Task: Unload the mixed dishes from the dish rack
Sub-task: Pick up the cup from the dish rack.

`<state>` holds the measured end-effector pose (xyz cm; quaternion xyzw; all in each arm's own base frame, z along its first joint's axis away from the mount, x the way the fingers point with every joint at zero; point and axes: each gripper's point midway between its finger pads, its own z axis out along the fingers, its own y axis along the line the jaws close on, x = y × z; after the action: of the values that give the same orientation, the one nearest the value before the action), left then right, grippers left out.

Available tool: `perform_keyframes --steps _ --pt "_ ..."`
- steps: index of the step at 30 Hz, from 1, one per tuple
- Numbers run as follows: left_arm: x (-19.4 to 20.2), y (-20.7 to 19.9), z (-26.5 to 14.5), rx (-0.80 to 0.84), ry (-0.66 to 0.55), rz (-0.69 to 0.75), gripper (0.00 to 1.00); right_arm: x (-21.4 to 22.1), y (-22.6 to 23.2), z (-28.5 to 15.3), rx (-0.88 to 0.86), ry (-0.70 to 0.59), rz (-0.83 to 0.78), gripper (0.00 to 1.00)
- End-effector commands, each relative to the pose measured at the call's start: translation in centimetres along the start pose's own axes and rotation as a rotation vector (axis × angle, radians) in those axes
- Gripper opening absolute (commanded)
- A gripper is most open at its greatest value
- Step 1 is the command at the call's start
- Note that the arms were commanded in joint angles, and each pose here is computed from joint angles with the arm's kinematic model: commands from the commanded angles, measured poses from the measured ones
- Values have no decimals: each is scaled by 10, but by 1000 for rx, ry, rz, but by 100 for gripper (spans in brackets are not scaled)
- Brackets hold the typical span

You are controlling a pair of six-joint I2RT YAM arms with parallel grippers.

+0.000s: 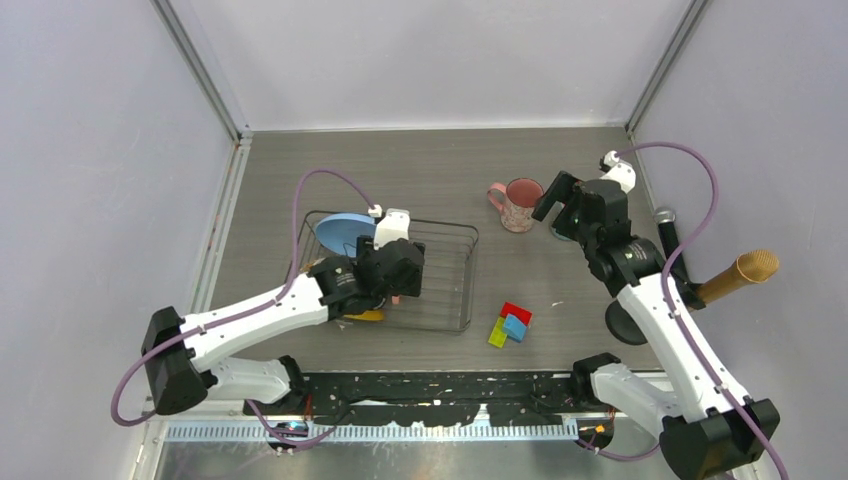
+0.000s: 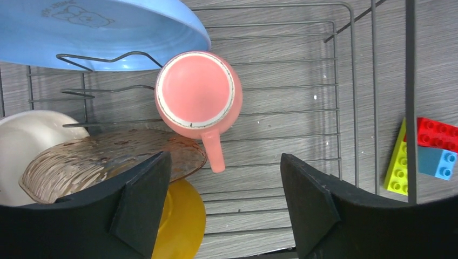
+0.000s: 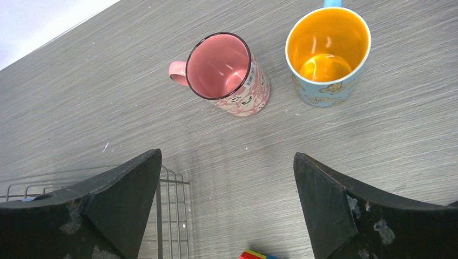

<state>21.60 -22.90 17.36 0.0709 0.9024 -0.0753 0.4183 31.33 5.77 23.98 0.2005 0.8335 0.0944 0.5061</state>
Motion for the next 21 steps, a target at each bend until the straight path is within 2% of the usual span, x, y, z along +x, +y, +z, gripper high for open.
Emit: perform_keyframes --steps 1,4,21 --pt "-14 1 2 -42 -34 -19 70 -6 0 -11 -27 -33 30 99" --pt "-13 1 8 -54 -24 -20 62 -7 -1 -14 -23 -37 29 99" --pt "-3 8 40 -92 51 -62 49 -1 -6 -15 -10 -27 20 99"
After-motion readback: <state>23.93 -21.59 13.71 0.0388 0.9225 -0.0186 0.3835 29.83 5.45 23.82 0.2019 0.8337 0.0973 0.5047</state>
